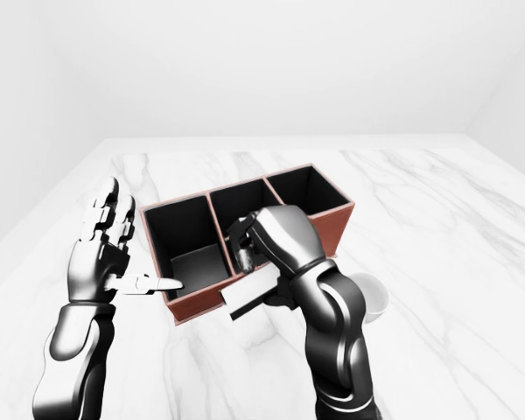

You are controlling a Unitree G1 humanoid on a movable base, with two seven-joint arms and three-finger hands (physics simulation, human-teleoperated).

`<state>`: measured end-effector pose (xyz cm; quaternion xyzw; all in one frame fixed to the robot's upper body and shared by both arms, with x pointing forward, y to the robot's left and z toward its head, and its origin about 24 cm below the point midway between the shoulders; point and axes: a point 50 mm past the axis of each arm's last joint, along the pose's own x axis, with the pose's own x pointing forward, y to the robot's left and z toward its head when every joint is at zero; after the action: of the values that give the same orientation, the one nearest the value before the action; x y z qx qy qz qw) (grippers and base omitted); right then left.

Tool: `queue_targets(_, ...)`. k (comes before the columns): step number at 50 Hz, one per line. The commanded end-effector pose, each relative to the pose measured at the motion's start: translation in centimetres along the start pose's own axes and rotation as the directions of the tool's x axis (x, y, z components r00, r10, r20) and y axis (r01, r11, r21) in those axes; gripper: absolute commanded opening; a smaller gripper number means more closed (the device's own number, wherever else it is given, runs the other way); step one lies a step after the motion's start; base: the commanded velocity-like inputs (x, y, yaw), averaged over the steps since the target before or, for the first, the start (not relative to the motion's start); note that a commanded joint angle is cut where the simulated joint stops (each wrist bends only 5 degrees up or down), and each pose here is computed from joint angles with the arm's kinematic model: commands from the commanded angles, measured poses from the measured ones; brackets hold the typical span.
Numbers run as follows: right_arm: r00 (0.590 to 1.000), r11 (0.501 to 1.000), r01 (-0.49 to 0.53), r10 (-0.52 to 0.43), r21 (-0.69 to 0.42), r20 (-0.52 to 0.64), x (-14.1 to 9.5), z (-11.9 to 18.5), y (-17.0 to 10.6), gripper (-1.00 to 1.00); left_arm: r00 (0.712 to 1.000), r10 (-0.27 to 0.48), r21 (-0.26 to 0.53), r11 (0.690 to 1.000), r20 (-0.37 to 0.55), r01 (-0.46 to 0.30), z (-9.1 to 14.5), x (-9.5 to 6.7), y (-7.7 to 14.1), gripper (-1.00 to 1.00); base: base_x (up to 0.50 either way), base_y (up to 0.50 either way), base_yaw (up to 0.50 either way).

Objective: Pick up the book and place it in the front compartment of the caddy.

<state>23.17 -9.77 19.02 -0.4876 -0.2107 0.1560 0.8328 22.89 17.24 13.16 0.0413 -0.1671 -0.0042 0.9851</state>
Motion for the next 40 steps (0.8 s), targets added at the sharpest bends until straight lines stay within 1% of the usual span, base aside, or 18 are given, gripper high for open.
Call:
queue_targets(1,0.998,0.997,0.055,-0.054,-0.048,0.016,0.9,0.5,-1.7,-1.0,1.0,0.001,0.001,1.0,0.004,-0.001,0.1,0.0,0.0,1.0,0.0,0.0,0.0)
queue_targets(11,0.997,0.995,0.074,-0.072,-0.071,0.027,1.8,0.6,-2.4,-1.0,1.0,0.0,0.0,1.0,-0.002,0.0,0.0,0.0,0.0,1.0,0.0,0.0,0.0)
queue_targets(26,0.994,0.991,0.108,-0.106,-0.085,0.017,4.6,-0.2,-3.1,-1.0,1.0,0.001,0.0,1.0,-0.001,-0.001,0.0,0.1,0.1,1.0,0.0,0.0,0.0)
queue_targets(29,0.994,0.99,0.111,-0.111,-0.083,0.005,4.9,-0.6,-2.9,-1.0,1.0,0.0,-0.001,1.0,-0.013,0.0,-0.3,0.0,0.1,1.0,0.0,0.0,0.0)
queue_targets(34,0.993,0.99,0.112,-0.114,-0.082,-0.016,5.3,-1.2,-2.7,-1.0,1.0,0.0,-0.001,1.0,-0.002,0.0,-0.1,0.0,0.1,1.0,0.0,0.0,0.0)
queue_targets(40,0.993,0.991,0.109,-0.112,-0.08,-0.036,6.1,-1.8,-2.4,-1.0,1.0,0.0,-0.002,1.0,-0.012,0.0,-0.3,0.0,0.0,1.0,0.0,0.0,0.0)
